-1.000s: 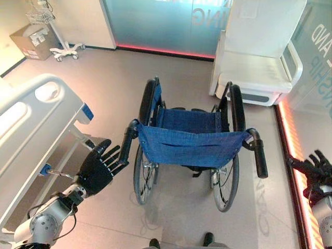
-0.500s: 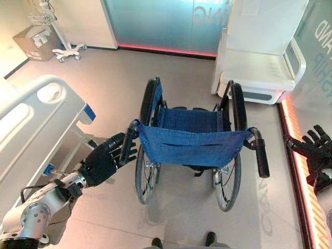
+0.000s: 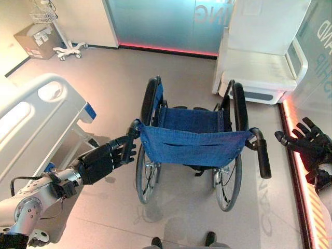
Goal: Push the wheelchair next to the bed
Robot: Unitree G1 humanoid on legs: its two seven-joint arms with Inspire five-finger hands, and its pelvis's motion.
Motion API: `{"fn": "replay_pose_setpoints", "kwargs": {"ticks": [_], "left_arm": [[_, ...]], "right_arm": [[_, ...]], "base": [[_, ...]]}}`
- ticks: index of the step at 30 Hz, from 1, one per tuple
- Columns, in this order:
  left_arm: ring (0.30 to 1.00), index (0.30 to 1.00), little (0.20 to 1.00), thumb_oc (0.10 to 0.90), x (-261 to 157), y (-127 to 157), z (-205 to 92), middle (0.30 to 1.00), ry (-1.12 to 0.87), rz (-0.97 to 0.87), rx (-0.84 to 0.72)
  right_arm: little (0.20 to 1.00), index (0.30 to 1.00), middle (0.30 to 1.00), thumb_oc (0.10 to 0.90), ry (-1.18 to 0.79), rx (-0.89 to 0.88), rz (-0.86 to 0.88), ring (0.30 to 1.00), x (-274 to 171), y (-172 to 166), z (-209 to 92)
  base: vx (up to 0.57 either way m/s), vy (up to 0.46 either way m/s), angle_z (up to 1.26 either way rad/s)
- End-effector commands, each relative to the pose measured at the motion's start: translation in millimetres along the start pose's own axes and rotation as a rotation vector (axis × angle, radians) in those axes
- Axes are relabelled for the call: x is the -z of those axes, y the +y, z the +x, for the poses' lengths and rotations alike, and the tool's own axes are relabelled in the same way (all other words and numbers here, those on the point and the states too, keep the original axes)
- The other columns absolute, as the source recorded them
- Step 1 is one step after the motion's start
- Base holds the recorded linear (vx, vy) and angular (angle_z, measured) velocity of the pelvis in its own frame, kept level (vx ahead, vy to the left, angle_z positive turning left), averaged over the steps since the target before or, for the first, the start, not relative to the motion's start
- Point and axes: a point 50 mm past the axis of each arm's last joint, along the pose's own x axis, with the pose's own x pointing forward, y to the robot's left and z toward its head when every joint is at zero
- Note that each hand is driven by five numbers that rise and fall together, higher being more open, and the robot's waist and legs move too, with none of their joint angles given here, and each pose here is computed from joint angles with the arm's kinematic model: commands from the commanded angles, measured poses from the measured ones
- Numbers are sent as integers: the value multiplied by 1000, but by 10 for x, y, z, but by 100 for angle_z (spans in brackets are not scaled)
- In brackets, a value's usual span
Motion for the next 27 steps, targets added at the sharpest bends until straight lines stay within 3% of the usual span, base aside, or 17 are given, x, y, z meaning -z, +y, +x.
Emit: {"fn": "replay_pose_setpoints", "kwargs": {"ticks": [1, 8, 13, 17, 20, 27], "left_arm": [[900, 900, 900, 800, -562, -587, 122, 900, -201, 147, 394], [900, 900, 900, 800, -583, -745, 128, 900, -190, 139, 493], [900, 900, 900, 800, -761, -848, 66, 900, -312, 209, 541], [900, 900, 900, 800, -911, -873, -6, 900, -432, 253, 520], [900, 900, 900, 800, -974, -760, -76, 900, -489, 264, 412], [900, 900, 900, 800, -879, -682, -113, 900, -466, 233, 410]], "right_arm": [[900, 900, 900, 800, -258, -196, -58, 900, -666, 301, -5], [900, 900, 900, 800, -245, -223, -70, 900, -688, 348, -17], [900, 900, 900, 800, -237, -226, -56, 900, -683, 333, -15], [900, 900, 900, 800, -224, -224, -48, 900, -655, 314, -23], [900, 900, 900, 800, -218, -220, -46, 900, -629, 264, -34], [900, 900, 900, 800, -212, -223, -50, 900, -620, 228, -47]], "base": [[0, 0, 0], [0, 0, 0], [0, 0, 0], [0, 0, 0], [0, 0, 0], [0, 0, 0]]}}
